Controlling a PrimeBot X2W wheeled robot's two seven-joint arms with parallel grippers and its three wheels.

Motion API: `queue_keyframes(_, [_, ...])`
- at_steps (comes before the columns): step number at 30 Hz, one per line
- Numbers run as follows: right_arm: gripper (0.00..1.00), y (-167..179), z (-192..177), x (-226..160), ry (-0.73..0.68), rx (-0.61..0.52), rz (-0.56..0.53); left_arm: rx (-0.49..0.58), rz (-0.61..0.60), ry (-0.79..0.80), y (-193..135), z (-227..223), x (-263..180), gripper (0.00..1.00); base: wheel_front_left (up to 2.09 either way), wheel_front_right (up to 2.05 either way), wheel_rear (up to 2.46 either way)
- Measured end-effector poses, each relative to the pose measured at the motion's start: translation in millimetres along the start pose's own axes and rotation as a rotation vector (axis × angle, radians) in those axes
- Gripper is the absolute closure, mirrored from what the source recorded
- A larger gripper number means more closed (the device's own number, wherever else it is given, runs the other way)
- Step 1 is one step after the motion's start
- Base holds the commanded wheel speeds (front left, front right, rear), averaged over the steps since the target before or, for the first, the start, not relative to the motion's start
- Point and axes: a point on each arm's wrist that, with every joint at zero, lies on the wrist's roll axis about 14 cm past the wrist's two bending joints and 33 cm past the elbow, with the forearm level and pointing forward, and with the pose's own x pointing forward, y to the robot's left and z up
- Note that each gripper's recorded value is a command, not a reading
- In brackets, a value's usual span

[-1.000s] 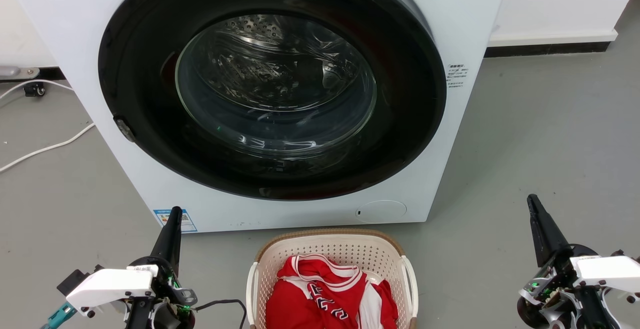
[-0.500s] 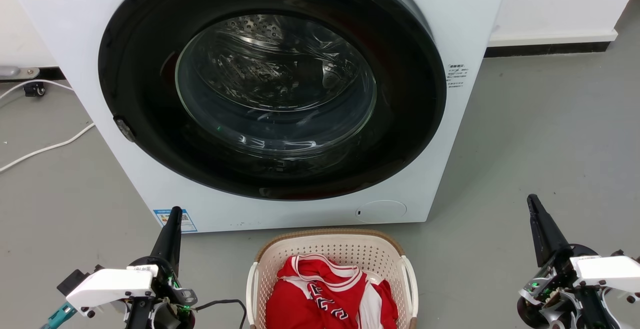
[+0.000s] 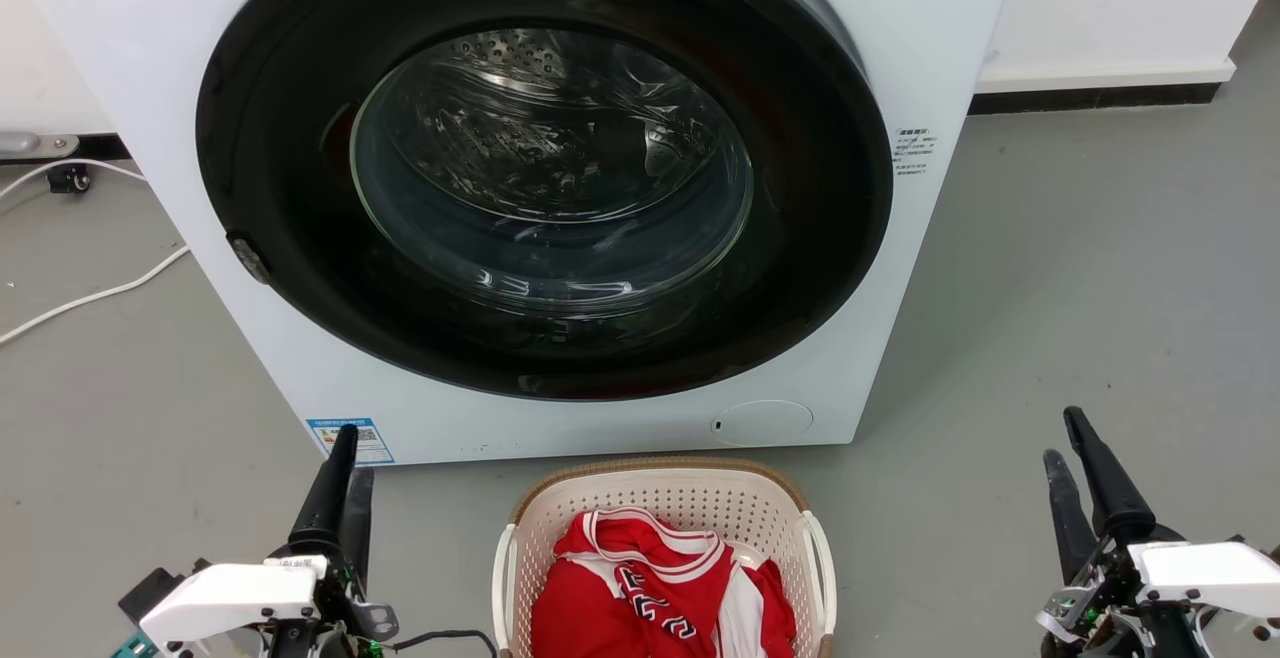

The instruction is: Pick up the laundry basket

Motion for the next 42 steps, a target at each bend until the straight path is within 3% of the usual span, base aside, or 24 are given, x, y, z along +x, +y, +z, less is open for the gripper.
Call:
queue_keyframes(28, [0.0,38,-8,-1,-0.036,-0.659,0.114,0.566,-0.062,-0.049,-31,-4,2,0.0,0.0,0.0,0.0])
queue_keyframes(42, [0.0,43,-13,-4,-0.052,-0.901,0.146,0.791,-0.09,-0.076,-38,-8,0,0.0,0.0,0.0,0.0])
